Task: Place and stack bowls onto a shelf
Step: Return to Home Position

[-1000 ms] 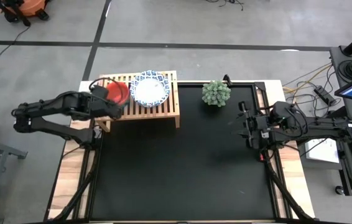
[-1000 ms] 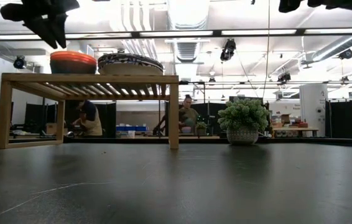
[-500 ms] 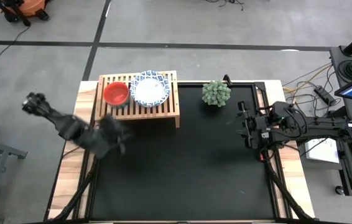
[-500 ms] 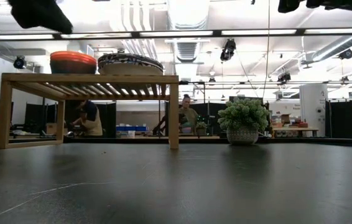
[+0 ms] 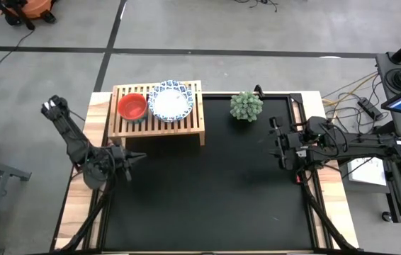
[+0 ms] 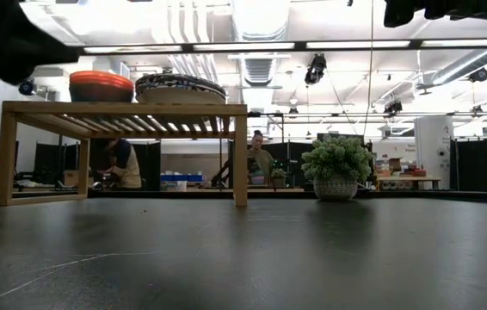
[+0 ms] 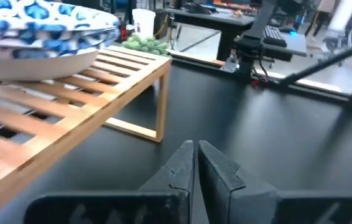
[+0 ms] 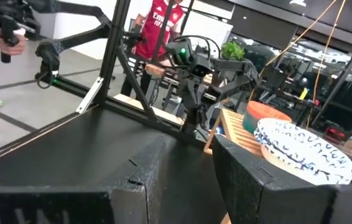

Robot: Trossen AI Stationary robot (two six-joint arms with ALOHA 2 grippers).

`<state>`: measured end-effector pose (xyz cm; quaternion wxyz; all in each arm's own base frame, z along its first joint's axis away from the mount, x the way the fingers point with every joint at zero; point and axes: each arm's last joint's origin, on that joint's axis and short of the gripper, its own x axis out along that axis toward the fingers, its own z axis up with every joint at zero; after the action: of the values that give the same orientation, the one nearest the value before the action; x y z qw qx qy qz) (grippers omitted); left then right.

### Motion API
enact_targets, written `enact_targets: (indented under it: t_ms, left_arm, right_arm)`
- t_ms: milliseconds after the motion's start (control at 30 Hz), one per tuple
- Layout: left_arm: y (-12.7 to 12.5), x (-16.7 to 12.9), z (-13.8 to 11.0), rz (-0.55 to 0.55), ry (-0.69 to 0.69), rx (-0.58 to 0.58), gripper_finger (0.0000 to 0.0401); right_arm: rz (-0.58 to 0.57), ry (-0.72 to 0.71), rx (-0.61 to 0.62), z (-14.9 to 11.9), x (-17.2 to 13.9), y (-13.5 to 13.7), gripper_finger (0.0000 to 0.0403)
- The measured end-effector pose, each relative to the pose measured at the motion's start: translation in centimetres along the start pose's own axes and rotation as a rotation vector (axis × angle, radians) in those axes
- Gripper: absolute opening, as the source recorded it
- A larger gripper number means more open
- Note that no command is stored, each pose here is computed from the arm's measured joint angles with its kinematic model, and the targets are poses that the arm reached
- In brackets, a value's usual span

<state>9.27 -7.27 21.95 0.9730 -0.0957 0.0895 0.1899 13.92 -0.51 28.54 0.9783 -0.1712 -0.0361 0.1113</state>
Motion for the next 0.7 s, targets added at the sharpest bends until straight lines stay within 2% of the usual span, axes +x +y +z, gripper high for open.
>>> enact_targets:
  t_ms: [333, 500, 700]
  left_arm:
    - [2.6, 0.3, -1.2, 0.093, -0.073, -0.089, 0.0]
    - [2.5, 0.9, -0.6, 0.117, -0.099, -0.143, 0.0]
    - [1.5, 1.8, 0.1, 0.072, -0.095, -0.128, 0.0]
  right_arm:
    - [-0.125, 0.106, 0.046, -2.9, 0.1, -1.2, 0.0123]
    - [-0.157, 0.094, 0.068, -3.9, -0.6, -2.0, 0.0123]
    - [-0.167, 0.061, 0.087, -4.8, -1.3, -2.8, 0.0123]
